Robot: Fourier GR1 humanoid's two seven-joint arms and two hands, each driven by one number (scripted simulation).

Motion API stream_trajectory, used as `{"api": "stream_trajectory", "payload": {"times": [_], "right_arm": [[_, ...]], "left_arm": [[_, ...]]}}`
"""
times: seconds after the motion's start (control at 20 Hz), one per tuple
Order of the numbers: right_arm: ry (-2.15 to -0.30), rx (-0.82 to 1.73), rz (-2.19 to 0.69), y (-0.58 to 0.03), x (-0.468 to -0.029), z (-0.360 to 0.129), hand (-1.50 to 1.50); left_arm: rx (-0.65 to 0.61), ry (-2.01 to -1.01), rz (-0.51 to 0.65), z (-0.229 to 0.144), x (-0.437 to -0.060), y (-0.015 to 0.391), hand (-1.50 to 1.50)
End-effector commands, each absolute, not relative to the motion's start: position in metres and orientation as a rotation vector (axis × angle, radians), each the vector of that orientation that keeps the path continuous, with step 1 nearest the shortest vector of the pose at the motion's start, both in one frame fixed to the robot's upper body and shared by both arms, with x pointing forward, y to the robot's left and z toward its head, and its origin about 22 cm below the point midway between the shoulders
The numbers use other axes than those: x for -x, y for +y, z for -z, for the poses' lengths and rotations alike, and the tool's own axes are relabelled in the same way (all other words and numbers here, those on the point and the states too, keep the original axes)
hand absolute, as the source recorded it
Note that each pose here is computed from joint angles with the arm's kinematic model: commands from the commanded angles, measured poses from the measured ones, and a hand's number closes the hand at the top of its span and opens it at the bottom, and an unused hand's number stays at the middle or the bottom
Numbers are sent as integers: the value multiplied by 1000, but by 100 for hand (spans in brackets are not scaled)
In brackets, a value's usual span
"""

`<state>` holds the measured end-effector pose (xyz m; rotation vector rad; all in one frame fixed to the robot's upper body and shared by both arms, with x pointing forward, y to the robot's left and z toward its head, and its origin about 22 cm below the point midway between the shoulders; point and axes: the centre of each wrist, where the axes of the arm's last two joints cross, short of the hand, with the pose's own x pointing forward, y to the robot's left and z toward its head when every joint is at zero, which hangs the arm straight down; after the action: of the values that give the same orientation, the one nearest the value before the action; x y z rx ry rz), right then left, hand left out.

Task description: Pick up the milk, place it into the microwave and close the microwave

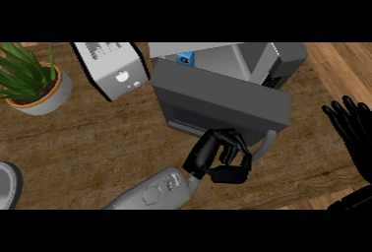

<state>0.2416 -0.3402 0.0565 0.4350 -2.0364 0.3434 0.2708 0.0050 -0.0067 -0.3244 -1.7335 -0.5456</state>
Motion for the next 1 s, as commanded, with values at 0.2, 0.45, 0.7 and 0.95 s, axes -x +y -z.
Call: {"api": "stream_trajectory", "payload": {"times": [0.2, 0.45, 0.7, 0.95], "right_arm": [[-2059, -526, -369, -337, -245, -78, -150], [-2043, -571, -364, -339, -245, -81, -150], [-2051, -593, -390, -337, -249, -93, -150], [-2074, -593, -427, -342, -254, -112, -150]], "left_arm": [[251, -1736, 410, -23, -309, 0, 150], [268, -1778, 225, -44, -327, 2, 150], [266, -1790, 179, -48, -341, 5, 150], [251, -1795, 134, -49, -352, 10, 150]]}}
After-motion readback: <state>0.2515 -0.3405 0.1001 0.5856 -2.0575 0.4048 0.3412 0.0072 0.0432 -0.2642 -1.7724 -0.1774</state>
